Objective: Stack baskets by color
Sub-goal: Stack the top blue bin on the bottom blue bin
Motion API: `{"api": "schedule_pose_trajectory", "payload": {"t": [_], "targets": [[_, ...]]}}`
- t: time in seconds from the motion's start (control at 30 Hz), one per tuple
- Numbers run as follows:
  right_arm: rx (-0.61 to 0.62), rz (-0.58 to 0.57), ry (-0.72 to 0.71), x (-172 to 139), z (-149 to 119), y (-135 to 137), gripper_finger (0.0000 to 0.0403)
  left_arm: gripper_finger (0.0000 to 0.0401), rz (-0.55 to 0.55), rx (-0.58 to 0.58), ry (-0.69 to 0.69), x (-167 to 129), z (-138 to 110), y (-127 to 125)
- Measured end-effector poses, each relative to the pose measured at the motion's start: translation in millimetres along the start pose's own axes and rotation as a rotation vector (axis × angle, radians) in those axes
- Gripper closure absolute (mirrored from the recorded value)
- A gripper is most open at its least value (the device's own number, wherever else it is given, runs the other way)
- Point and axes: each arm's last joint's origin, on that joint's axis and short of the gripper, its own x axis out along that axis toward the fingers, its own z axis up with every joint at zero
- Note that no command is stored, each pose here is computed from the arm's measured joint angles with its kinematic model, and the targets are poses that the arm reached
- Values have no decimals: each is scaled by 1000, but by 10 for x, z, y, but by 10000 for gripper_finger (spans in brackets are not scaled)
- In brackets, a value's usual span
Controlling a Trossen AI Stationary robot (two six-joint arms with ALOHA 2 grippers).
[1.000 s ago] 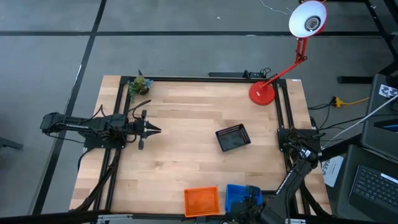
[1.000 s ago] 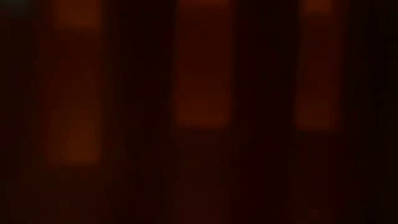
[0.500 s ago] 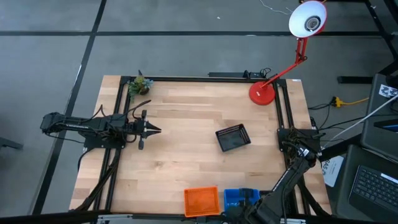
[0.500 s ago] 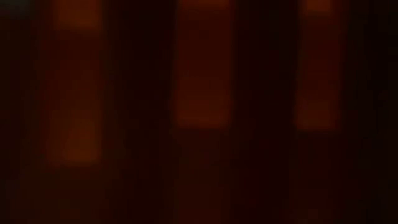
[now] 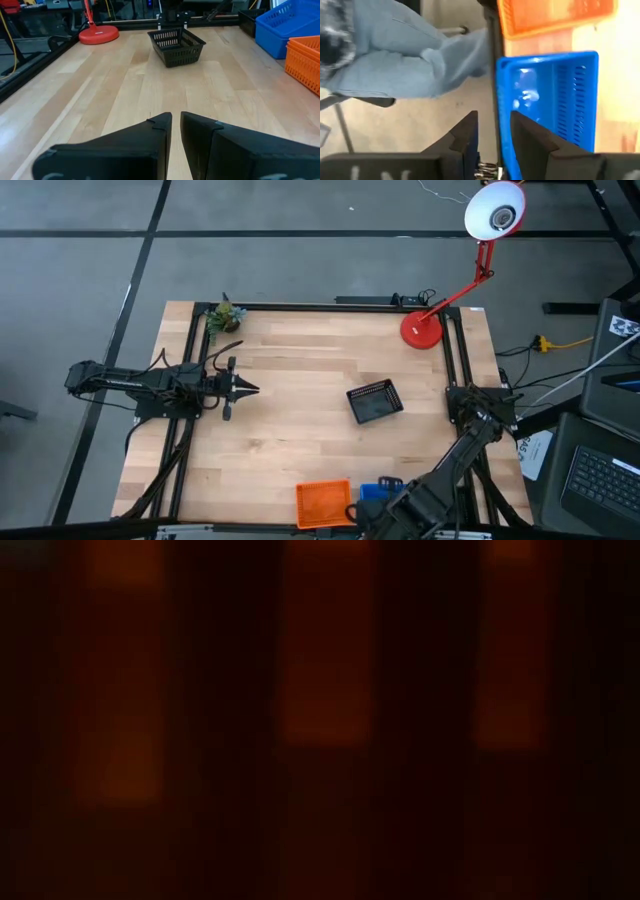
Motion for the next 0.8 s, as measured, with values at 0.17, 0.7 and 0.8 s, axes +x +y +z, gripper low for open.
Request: {"api": "schedule_pose_trajectory", "payload": {"t": [0.17, 0.7, 0.8], "targets": [[-51, -13, -72, -65, -3, 36, 291, 370, 0, 0, 0, 0, 0, 0], [-205, 158, -36, 128, 15, 167, 291, 370, 0, 0, 0, 0, 0, 0], [-229, 107, -52, 131, 9, 137, 291, 370, 0, 0, 0, 0, 0, 0]]}}
